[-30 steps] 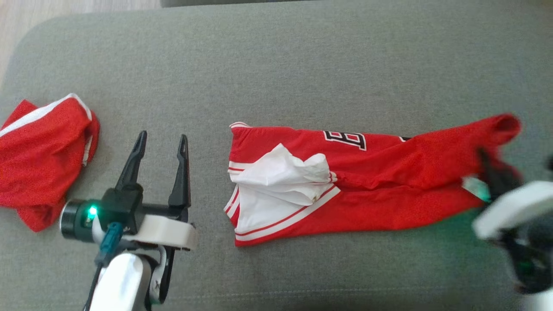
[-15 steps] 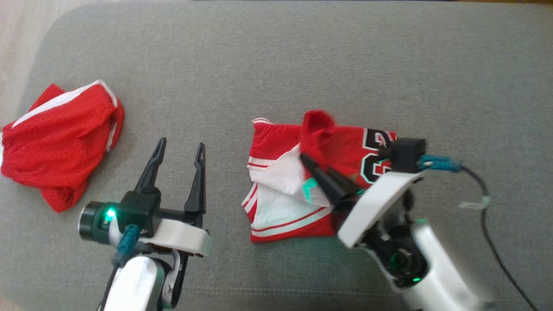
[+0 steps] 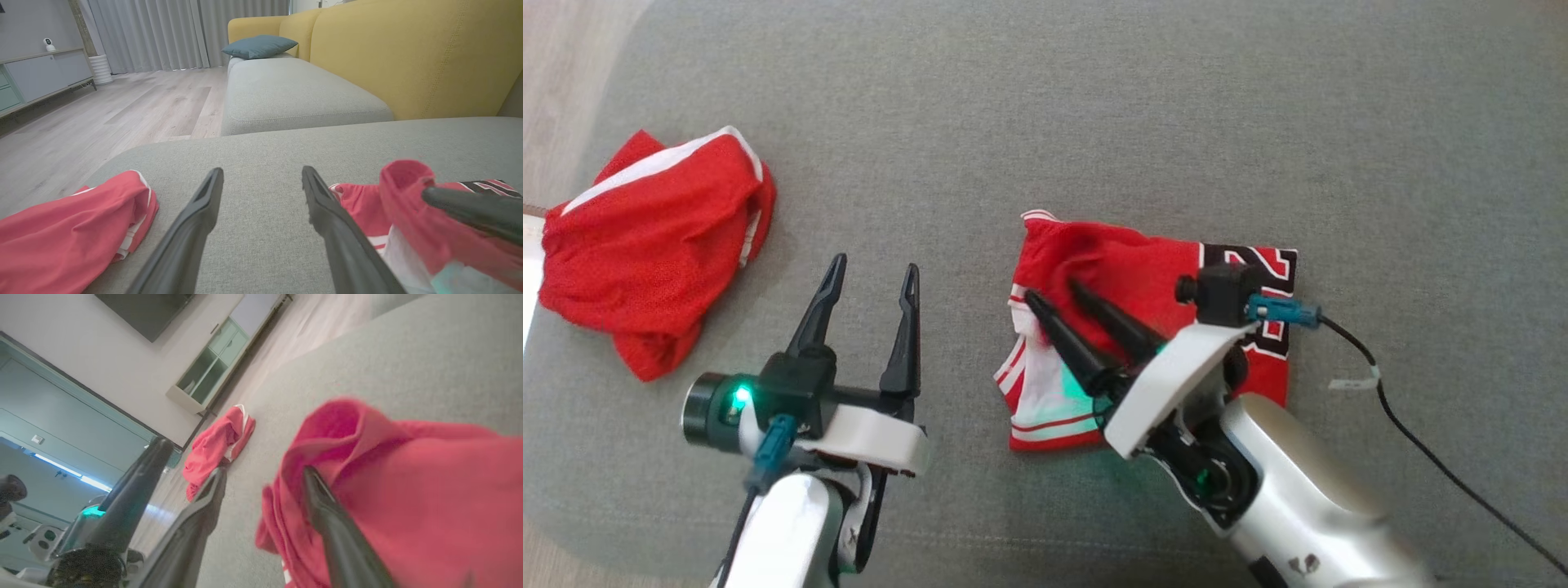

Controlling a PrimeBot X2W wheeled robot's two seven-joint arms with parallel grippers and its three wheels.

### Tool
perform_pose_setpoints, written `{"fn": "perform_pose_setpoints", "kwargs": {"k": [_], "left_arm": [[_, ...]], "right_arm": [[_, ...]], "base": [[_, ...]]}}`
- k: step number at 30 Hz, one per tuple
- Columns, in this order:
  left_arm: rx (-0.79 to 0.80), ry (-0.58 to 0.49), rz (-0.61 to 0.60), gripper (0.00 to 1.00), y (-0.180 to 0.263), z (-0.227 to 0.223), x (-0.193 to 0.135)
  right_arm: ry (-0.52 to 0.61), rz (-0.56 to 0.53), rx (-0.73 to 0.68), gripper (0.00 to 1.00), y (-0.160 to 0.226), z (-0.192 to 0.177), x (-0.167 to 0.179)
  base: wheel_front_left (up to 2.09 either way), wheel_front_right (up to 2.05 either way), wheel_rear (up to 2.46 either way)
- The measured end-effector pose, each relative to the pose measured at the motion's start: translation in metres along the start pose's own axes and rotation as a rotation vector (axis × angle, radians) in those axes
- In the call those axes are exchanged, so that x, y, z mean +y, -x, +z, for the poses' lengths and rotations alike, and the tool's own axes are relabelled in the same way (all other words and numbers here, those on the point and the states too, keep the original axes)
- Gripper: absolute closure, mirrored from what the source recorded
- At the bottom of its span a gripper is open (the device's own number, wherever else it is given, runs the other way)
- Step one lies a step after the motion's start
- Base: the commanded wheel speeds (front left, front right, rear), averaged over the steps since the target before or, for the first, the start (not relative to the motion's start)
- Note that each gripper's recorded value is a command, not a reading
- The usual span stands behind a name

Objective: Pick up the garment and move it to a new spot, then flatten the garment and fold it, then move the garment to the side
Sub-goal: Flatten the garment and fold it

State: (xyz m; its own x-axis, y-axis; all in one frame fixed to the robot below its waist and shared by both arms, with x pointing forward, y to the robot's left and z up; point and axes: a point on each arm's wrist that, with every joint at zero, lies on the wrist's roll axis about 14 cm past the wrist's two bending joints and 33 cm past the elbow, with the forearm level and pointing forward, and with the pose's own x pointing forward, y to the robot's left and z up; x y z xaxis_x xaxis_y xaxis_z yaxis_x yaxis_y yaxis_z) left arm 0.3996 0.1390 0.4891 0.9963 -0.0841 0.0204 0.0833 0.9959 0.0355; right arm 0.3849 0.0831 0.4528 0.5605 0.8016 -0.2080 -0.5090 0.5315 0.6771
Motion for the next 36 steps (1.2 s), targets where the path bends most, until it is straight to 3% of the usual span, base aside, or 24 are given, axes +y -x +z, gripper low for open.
{"fn": "perform_pose_setpoints", "kwargs": {"k": [9,16,22,25,36], "left_arm": [[-0.007,0.003,-0.025,0.00,-0.006,0.001,-0.008],[-0.031,0.006,-0.031,0.00,-0.008,0.008,-0.011],[-0.047,-0.004,-0.023,0.00,-0.010,0.013,-0.008],[-0.046,-0.006,-0.015,0.00,-0.007,0.013,-0.005],[-0.027,-0.010,-0.018,0.00,0.019,0.012,-0.006]], "right_arm": [[0.264,0.003,-0.238,0.00,0.010,0.056,0.001],[0.499,-0.253,-0.474,0.00,0.080,0.134,-0.062],[0.491,-0.506,-0.501,0.00,0.154,0.128,-0.109],[0.506,-0.581,-0.506,0.00,0.181,0.126,-0.113],[0.511,-0.647,-0.511,0.00,0.219,0.110,-0.083]], "base": [[0.00,0.00,0.00],[0.00,0.00,0.00],[0.00,0.00,0.00],[0.00,0.00,0.00],[0.00,0.00,0.00]]}}
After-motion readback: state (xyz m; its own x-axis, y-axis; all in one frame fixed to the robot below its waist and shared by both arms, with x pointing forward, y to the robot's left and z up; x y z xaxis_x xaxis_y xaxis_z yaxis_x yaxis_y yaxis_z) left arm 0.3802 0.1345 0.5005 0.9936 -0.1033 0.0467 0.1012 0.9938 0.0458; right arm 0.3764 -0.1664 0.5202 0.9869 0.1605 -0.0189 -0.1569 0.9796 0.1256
